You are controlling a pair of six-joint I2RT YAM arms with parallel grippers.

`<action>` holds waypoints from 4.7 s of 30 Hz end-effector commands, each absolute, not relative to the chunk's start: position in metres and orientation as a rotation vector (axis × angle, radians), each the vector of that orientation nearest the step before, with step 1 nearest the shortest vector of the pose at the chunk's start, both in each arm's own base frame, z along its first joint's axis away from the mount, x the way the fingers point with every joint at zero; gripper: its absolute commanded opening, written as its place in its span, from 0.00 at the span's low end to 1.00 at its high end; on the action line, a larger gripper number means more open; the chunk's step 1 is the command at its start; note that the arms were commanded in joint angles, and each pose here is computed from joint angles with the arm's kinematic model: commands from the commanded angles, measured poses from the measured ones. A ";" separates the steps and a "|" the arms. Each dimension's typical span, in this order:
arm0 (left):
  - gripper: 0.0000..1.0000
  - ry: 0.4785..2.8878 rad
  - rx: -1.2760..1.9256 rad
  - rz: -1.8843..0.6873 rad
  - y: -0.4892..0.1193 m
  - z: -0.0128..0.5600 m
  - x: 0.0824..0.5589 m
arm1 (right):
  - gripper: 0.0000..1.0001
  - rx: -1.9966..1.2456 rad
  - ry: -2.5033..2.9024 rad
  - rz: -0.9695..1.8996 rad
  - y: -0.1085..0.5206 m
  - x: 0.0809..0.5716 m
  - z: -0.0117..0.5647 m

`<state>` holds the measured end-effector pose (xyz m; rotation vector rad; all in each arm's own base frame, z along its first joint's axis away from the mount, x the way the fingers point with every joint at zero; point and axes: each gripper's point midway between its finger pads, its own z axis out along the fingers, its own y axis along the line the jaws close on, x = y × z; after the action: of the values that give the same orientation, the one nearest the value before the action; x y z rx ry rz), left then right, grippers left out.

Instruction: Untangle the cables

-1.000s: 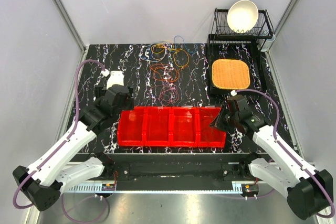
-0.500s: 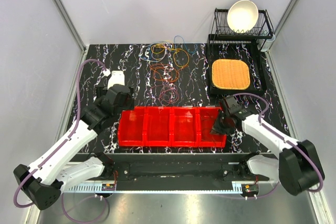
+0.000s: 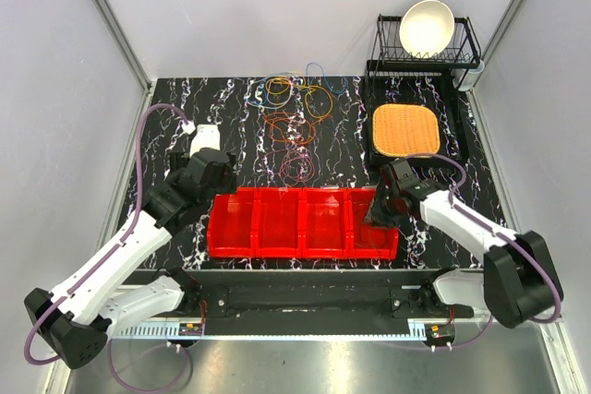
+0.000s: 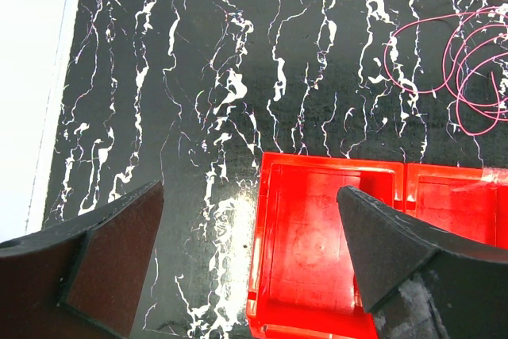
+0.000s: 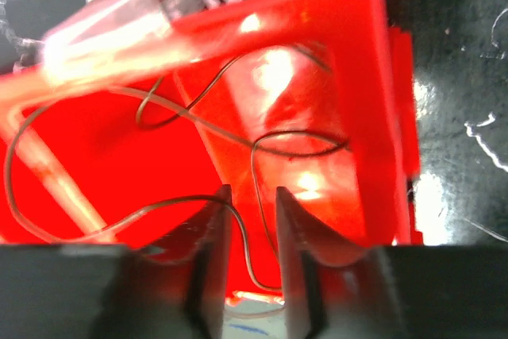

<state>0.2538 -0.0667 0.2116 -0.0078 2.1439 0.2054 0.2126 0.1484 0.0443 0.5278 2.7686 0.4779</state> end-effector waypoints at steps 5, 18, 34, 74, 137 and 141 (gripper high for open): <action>0.96 2.114 -0.003 0.164 -0.074 0.224 0.259 | 0.53 0.408 2.694 0.506 0.144 0.211 0.100; 0.96 2.114 -0.006 0.157 -0.074 0.224 0.258 | 0.64 0.379 2.562 0.640 0.151 0.214 0.160; 0.96 2.122 0.000 0.163 -0.074 0.221 0.258 | 0.38 0.332 2.673 0.624 0.168 0.236 0.105; 0.96 2.139 0.015 0.160 -0.078 0.218 0.259 | 0.07 0.462 2.771 0.177 0.120 0.235 0.037; 0.96 2.213 0.047 0.237 -0.079 0.197 0.263 | 0.47 0.374 2.540 0.778 0.299 0.542 0.054; 0.96 2.206 0.041 0.237 -0.078 0.199 0.263 | 0.30 0.374 2.554 0.794 0.303 0.542 0.049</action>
<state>0.2569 -0.0786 0.1811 0.0703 2.2598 0.2378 0.5318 0.2968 0.0395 0.3774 2.5860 0.7458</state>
